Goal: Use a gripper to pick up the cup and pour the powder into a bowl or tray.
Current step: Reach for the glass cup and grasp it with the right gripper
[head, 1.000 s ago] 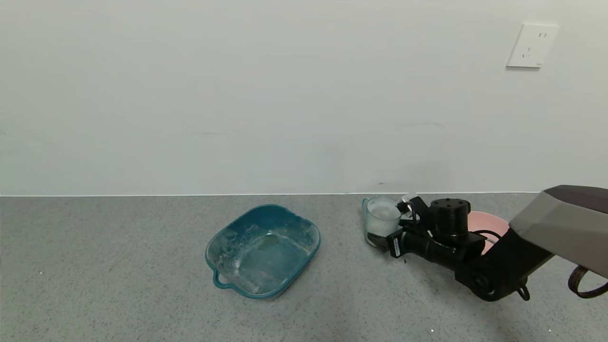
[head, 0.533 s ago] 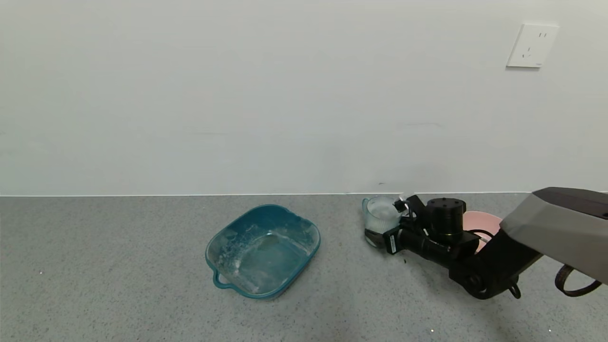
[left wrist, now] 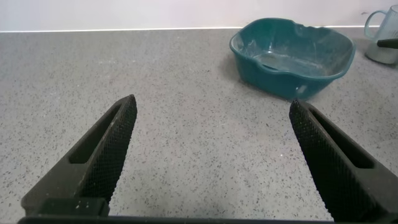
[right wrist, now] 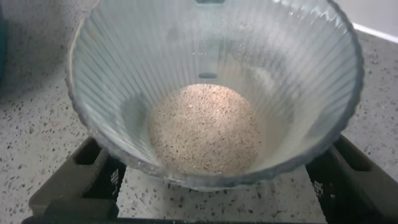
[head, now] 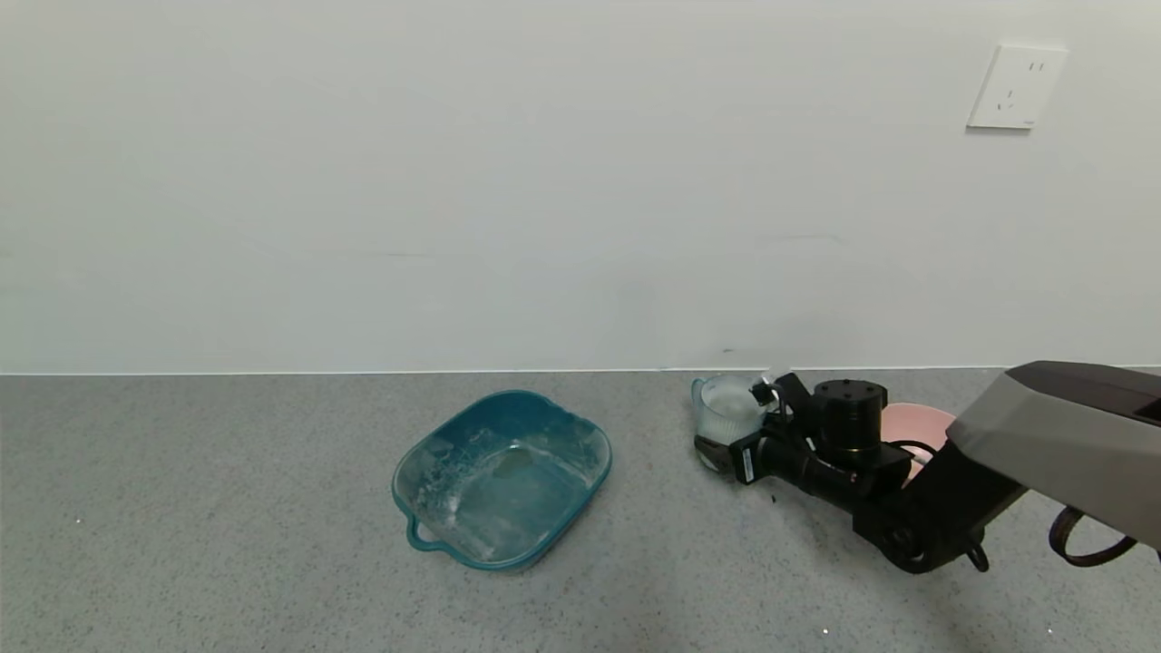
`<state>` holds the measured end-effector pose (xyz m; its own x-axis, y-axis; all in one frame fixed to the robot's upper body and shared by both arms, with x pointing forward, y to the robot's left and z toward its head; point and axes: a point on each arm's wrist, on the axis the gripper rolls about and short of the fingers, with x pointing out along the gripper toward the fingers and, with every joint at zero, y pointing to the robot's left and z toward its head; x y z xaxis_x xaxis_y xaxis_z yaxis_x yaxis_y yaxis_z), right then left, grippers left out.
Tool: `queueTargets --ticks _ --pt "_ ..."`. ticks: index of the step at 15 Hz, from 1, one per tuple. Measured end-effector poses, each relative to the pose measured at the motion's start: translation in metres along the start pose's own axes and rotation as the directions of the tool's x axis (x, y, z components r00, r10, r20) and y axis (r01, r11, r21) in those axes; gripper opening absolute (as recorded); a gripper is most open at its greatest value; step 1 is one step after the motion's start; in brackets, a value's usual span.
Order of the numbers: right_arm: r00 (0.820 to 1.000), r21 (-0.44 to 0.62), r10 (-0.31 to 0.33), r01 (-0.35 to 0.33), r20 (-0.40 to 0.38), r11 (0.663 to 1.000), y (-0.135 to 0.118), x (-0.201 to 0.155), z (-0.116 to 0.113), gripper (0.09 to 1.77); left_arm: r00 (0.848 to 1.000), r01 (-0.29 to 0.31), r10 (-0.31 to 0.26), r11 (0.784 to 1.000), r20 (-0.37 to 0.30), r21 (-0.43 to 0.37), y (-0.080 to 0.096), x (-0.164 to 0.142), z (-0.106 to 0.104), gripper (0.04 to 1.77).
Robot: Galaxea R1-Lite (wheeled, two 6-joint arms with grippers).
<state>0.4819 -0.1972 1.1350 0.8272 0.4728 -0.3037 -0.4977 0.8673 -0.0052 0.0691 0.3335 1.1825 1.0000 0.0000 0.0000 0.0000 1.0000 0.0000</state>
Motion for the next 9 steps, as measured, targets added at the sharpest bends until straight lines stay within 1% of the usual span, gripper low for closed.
queueTargets --ticks 9 --pt "1.000 0.001 0.004 -0.004 0.025 1.000 0.0016 0.0059 -0.0005 1.71 1.000 0.000 0.000 1.000 0.000 0.000 0.0000 0.0000 0.0000 1.76"
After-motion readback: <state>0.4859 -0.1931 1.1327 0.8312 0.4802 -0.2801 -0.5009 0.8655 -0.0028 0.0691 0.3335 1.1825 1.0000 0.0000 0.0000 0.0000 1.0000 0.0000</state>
